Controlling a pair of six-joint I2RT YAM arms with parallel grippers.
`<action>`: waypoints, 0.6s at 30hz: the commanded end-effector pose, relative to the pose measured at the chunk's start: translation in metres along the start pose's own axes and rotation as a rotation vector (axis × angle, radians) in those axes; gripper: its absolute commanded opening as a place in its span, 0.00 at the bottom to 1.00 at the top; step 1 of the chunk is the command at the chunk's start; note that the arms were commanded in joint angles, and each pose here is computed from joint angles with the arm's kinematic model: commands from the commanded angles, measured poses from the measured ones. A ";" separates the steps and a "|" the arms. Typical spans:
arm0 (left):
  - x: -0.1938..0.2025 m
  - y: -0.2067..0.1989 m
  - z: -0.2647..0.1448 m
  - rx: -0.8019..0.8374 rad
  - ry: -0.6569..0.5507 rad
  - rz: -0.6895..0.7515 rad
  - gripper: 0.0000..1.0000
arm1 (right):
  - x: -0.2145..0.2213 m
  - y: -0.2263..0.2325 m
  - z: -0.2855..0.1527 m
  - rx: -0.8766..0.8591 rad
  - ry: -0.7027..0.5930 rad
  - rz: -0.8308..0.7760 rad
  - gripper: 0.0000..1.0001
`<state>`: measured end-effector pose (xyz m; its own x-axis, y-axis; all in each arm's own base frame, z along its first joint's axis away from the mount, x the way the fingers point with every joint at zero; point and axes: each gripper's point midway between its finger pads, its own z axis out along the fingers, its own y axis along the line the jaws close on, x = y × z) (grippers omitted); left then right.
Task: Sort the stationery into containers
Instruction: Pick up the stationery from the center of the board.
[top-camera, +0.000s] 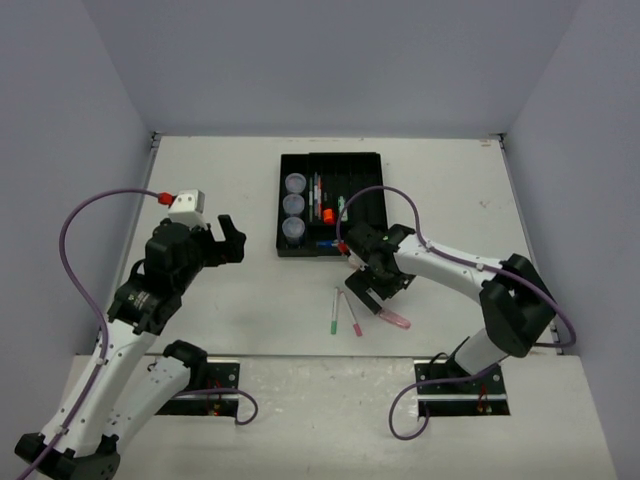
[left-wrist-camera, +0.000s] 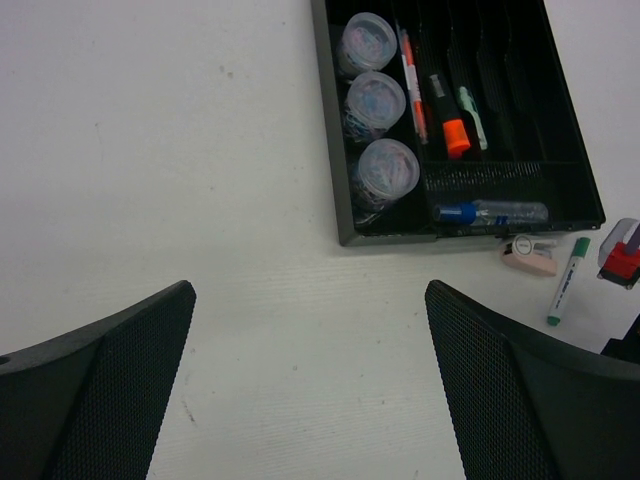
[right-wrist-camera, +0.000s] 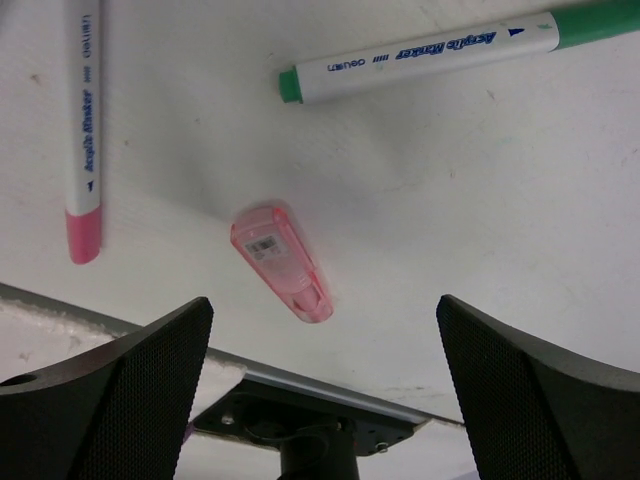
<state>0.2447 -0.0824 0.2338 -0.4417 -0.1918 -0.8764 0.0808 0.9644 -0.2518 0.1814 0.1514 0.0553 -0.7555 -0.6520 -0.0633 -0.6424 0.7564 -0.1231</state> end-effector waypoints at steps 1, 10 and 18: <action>-0.007 -0.003 0.000 0.027 -0.044 0.025 1.00 | -0.002 -0.001 -0.017 0.005 -0.046 -0.063 0.95; -0.009 -0.005 -0.004 0.035 -0.057 0.026 1.00 | 0.009 0.013 0.015 -0.024 0.057 -0.116 0.91; -0.011 -0.005 -0.008 0.033 -0.069 0.024 1.00 | 0.009 0.023 0.037 -0.063 0.100 -0.185 0.62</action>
<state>0.2402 -0.0837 0.2385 -0.4172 -0.1984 -0.8869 0.1001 0.9599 -0.2618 0.1636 0.1540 0.0281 -0.6692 -0.7420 0.0390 -0.7420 0.6646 -0.0879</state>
